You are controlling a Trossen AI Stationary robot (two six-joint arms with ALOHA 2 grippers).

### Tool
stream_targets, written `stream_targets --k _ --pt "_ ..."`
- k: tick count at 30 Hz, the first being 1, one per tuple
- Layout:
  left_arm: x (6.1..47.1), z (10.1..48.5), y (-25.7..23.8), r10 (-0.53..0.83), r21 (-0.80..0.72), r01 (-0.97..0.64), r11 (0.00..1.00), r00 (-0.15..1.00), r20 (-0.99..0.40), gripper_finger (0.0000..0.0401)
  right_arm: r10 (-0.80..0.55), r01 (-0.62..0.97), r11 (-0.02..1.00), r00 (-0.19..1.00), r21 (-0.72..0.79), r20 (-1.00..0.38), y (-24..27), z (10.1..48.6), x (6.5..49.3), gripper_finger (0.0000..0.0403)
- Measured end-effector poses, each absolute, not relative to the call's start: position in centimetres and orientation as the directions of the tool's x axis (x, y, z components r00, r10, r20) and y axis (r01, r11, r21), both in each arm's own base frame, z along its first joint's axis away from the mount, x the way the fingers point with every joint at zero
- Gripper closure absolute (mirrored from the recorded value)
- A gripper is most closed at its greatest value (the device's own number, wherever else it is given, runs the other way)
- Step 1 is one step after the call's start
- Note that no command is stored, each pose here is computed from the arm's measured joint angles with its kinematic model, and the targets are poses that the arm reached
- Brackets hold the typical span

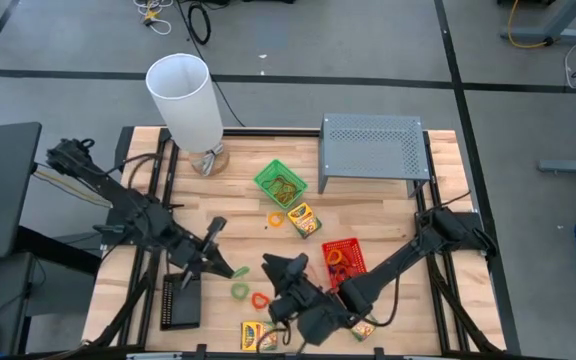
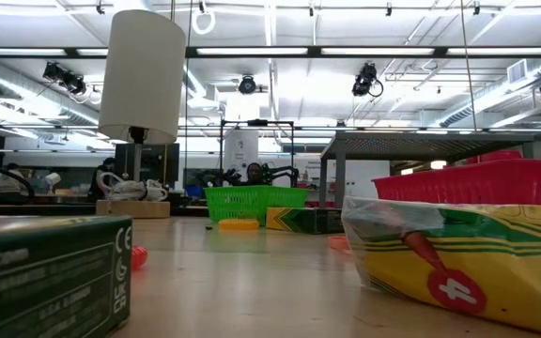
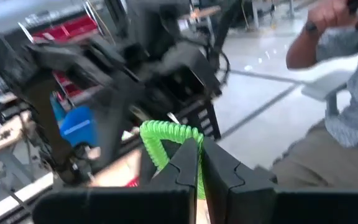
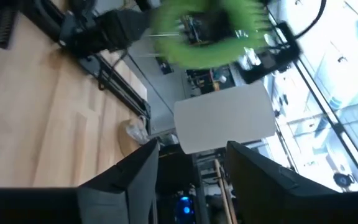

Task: Pick & Place Office Desk Supplies
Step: Put the green rubber band into the red bin

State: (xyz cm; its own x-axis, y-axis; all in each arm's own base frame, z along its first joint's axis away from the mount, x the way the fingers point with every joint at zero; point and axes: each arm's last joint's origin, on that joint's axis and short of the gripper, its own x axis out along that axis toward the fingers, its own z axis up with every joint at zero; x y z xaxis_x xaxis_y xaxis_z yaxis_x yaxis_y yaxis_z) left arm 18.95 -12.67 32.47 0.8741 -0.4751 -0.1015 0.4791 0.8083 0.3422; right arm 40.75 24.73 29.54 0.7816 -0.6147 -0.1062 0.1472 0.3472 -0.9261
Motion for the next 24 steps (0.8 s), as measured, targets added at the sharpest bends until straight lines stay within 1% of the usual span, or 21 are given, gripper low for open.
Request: stream_targets --k 4,8,12,15,19,20,24 --pt "20.0 31.0 -13.2 -0.431 0.363 0.467 0.807 0.884 -0.180 0.0393 -0.620 0.148 0.347 0.777 -0.926 -0.108 23.9 29.6 41.3 0.0173" --pt "21.2 29.3 -13.6 -0.345 0.392 0.430 0.813 0.899 -0.269 0.0393 -0.579 0.140 0.389 0.806 -0.910 -0.124 24.1 29.6 41.3 0.0155" --pt "22.0 28.1 -13.1 -0.240 0.425 0.373 0.825 0.912 -0.334 0.0393 -0.528 0.141 0.459 0.837 -0.877 -0.142 24.7 29.5 41.1 0.0157" --pt "22.4 27.6 -12.7 -0.196 0.429 0.349 0.833 0.912 -0.361 0.0393 -0.476 0.126 0.533 0.862 -0.836 -0.174 25.1 29.2 40.9 0.0162" --pt "22.5 27.4 -12.3 -0.177 0.425 0.343 0.838 0.907 -0.383 0.0393 -0.377 0.057 0.675 0.883 -0.735 -0.278 25.1 28.5 40.5 0.0165" --pt "22.6 27.4 -12.3 -0.175 0.421 0.342 0.840 0.906 -0.386 0.0393 -0.375 0.053 0.696 0.877 -0.716 -0.300 24.9 28.2 40.5 0.0165" --pt "22.5 27.3 -12.3 -0.206 0.403 0.371 0.836 0.895 -0.397 0.0393 -0.406 0.067 0.718 0.849 -0.692 -0.339 24.3 27.6 40.4 0.0165"
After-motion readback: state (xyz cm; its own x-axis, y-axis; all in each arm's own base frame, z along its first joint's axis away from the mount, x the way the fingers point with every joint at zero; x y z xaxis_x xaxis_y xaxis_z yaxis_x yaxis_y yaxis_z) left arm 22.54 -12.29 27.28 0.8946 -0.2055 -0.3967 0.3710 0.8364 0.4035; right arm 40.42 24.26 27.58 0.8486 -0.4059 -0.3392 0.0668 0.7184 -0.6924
